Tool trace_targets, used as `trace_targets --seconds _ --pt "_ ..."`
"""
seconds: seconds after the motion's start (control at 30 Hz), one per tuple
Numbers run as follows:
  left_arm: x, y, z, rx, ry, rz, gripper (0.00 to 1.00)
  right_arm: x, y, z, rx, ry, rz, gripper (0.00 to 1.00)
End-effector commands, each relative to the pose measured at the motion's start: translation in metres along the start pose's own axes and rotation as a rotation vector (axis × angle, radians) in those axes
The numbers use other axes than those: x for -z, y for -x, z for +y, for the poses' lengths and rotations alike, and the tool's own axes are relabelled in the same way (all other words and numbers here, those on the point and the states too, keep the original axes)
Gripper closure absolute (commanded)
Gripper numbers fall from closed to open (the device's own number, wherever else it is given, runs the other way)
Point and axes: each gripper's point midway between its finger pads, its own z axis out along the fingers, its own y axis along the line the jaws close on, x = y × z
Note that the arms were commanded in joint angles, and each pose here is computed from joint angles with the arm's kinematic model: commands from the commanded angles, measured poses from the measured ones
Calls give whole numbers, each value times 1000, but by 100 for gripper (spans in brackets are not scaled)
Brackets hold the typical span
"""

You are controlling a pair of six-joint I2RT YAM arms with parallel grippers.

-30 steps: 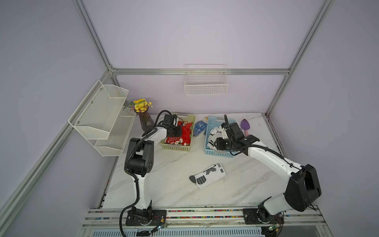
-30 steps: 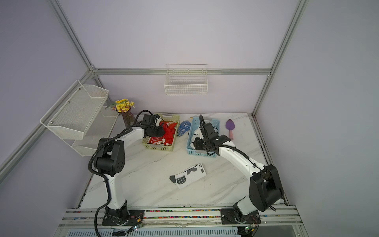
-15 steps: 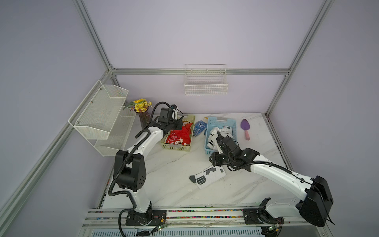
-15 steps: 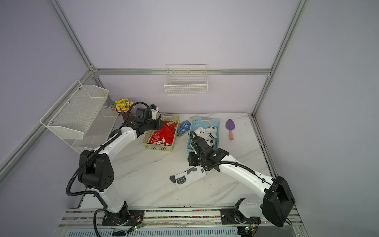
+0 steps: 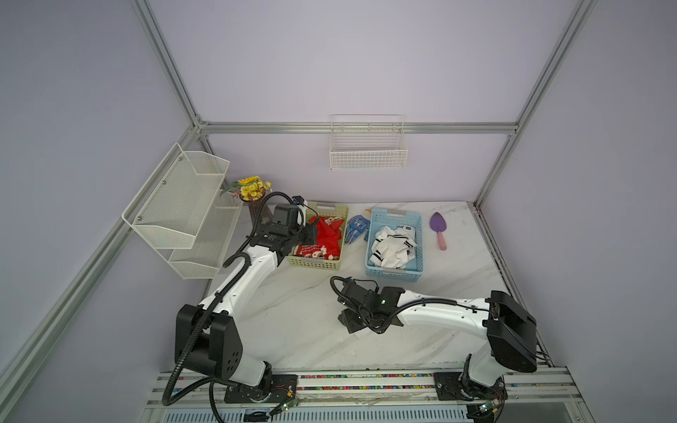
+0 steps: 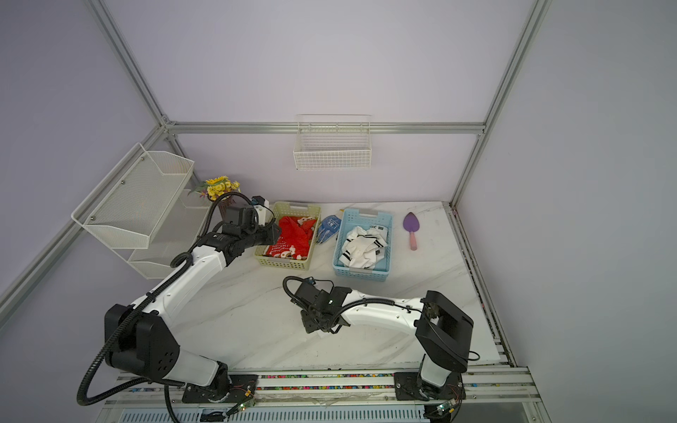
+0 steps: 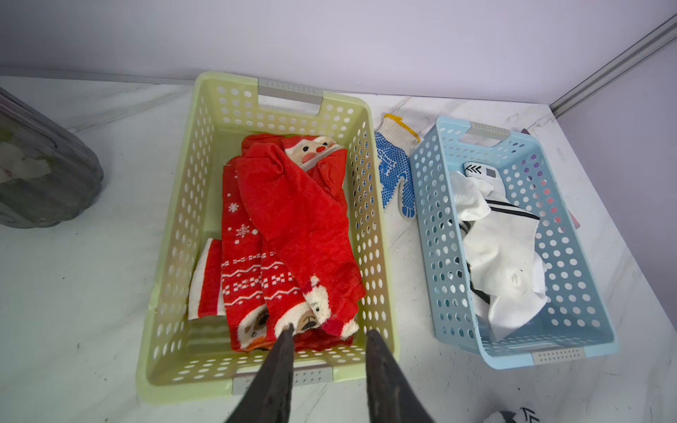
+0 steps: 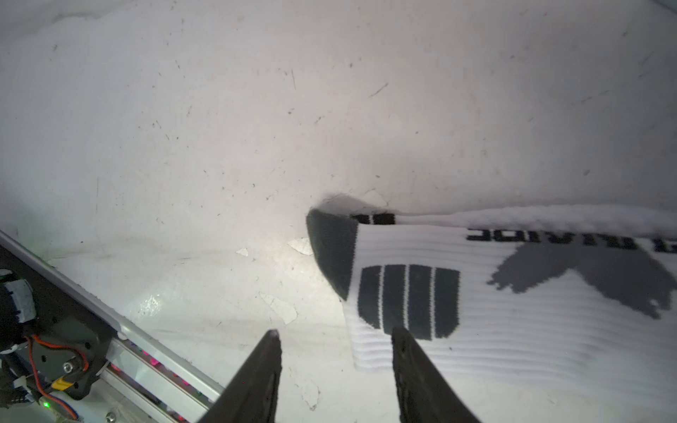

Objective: Sort the socks into the basket by color
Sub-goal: Place the sock in the bin, then pick up the sock at the center of the board.

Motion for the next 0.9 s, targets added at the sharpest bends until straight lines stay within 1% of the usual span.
trace_targets --seconds 0.0,0.37,0.57,0.73,0.87 --pt "18 1 4 23 26 -38 67 -6 2 4 5 -25 1 48" --pt "49 0 13 53 58 -88 66 -31 0 3 31 -79 44 48" --pt "54 -3 17 57 66 -95 66 -49 -4 -1 57 -124 79 48" --pt "58 -5 21 63 73 -101 66 -55 -5 -5 56 -144 91 48" --pt "60 -6 23 69 77 -106 66 -60 -8 -9 54 -152 108 51"
